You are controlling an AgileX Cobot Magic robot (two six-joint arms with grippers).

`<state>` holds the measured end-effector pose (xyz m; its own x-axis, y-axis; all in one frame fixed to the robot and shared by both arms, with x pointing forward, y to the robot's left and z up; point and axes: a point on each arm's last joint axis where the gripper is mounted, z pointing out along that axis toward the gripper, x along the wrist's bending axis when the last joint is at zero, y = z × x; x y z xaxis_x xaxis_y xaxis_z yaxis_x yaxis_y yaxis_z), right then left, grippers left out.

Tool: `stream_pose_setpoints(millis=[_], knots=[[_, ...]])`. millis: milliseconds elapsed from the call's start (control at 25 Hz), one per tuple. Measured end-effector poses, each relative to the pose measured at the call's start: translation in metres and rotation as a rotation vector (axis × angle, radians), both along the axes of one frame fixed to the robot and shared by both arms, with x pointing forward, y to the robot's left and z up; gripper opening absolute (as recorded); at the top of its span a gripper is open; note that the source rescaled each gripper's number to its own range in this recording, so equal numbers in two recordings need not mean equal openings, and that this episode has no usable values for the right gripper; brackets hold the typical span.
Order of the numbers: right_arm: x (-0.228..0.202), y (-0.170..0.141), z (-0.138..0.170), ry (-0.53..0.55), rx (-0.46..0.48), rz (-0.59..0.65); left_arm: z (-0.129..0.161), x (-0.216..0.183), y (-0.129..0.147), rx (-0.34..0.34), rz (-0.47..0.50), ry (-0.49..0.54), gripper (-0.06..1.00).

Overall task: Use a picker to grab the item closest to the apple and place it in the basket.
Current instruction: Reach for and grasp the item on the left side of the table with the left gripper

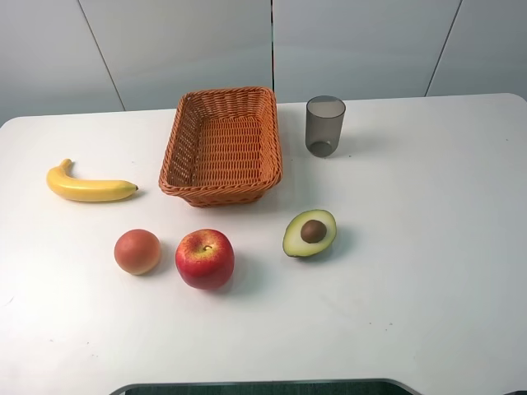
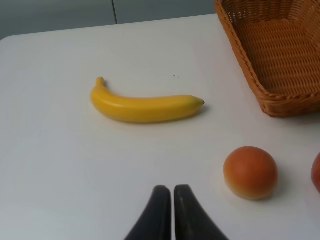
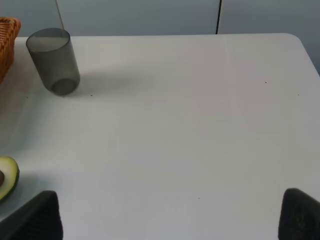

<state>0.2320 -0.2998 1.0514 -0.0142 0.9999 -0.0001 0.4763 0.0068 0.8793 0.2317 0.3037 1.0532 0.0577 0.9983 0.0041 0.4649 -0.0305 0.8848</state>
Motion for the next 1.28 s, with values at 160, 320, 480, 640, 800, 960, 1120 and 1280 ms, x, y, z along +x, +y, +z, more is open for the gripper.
stream_pose_setpoints(millis=[160,320,480,640,800,960,1120,1280], knots=[[0.0000,0.0000,0.0000,0.000,0.000,0.000,0.0000,0.0000,0.0000,0.000,0.000,0.000,0.00],[0.0000,0.0000,0.0000,0.000,0.000,0.000,0.0000,0.0000,0.0000,0.000,0.000,0.000,0.00],[0.0000,0.0000,0.0000,0.000,0.000,0.000,0.0000,0.0001,0.0002,0.000,-0.022,0.000,0.00],[0.0000,0.0000,0.0000,0.000,0.000,0.000,0.0000,0.0001,0.0000,-0.003,-0.047,0.000,0.00],[0.0000,0.0000,0.0000,0.000,0.000,0.000,0.0000,0.0001,-0.0003,-0.006,-0.049,0.001,0.00],[0.0000,0.0000,0.0000,0.000,0.000,0.000,0.0000,0.0001,-0.0008,-0.011,-0.053,0.001,0.00],[0.0000,0.0000,0.0000,0.000,0.000,0.000,0.0000,0.0000,-0.0014,-0.017,-0.057,0.002,0.15],[0.0000,0.0000,0.0000,0.000,0.000,0.000,0.0000,0.0000,-0.0014,-0.019,-0.056,0.002,0.83]])
